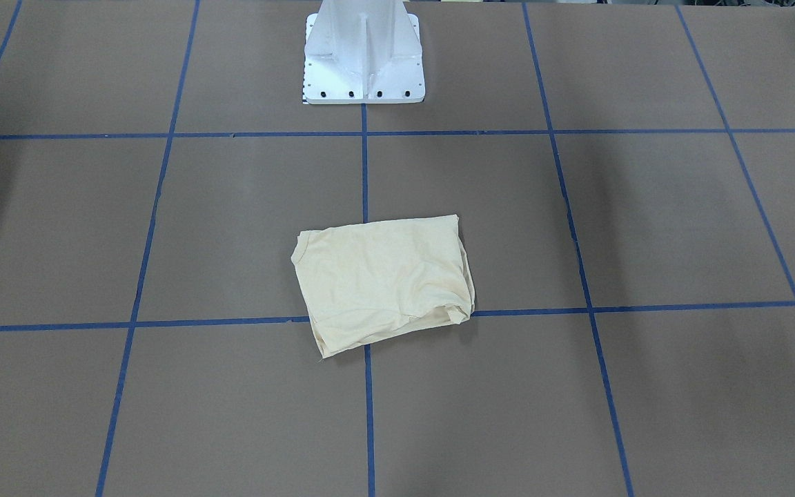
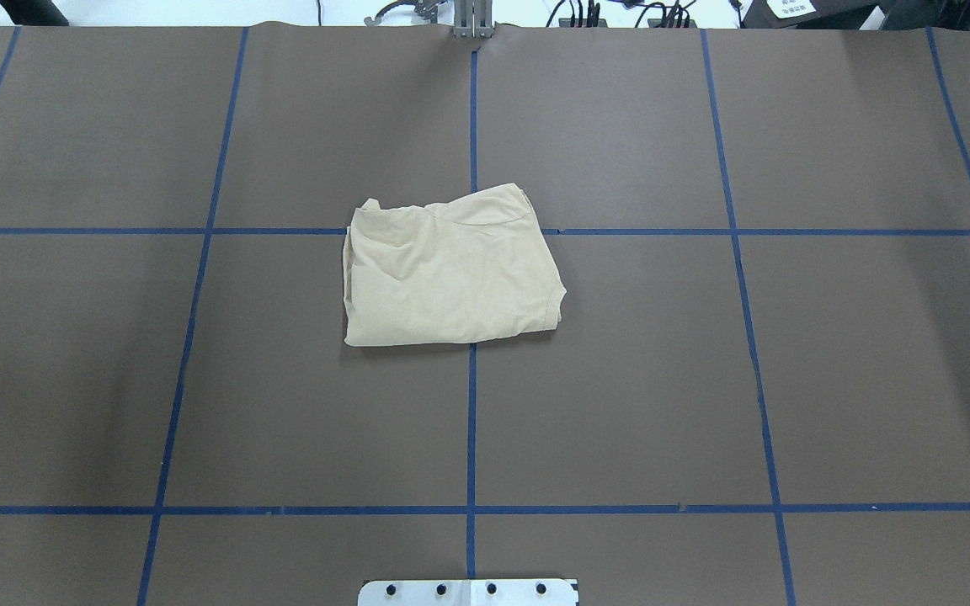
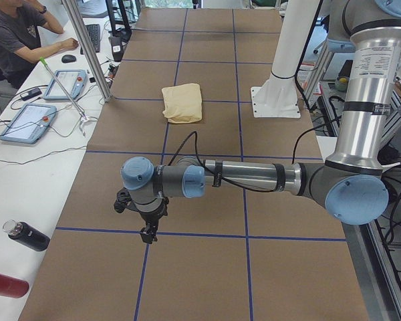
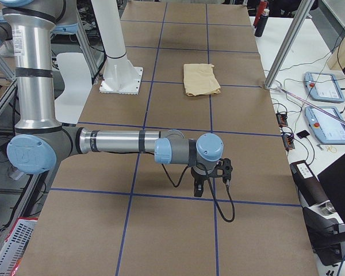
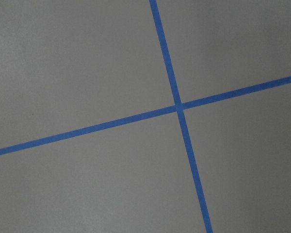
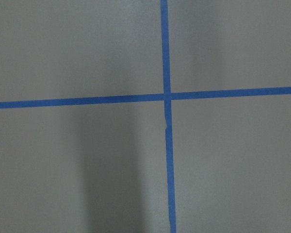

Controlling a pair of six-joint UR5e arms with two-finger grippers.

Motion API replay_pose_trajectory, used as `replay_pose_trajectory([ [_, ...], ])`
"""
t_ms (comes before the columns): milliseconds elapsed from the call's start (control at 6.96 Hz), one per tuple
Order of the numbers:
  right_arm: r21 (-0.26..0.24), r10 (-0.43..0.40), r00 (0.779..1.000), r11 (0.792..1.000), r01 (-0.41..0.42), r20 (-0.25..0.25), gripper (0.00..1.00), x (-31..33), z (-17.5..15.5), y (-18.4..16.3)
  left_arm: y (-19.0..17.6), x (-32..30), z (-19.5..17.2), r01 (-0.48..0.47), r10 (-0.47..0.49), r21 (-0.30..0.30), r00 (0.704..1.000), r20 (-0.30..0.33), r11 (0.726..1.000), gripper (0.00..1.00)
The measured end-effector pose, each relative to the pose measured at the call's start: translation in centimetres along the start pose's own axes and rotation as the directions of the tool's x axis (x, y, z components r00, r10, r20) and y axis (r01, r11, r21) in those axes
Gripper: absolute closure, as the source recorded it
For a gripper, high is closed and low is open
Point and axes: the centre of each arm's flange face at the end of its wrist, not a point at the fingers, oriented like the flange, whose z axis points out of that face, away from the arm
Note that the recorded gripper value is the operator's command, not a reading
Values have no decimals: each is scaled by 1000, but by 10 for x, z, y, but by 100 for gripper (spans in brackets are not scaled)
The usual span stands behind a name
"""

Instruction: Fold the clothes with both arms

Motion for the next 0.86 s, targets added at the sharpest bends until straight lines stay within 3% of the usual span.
replay_pose_trajectory([
  [431,3,4,1000,1000,-4,0,0,-2,-1,-1,1,0,-1,91,-91,2,996,-1,996,0],
  [862,11,45,999,999,-45,1,0,-6,-5,-4,0,0,-1,101,-101,3,995,-1,995,0],
])
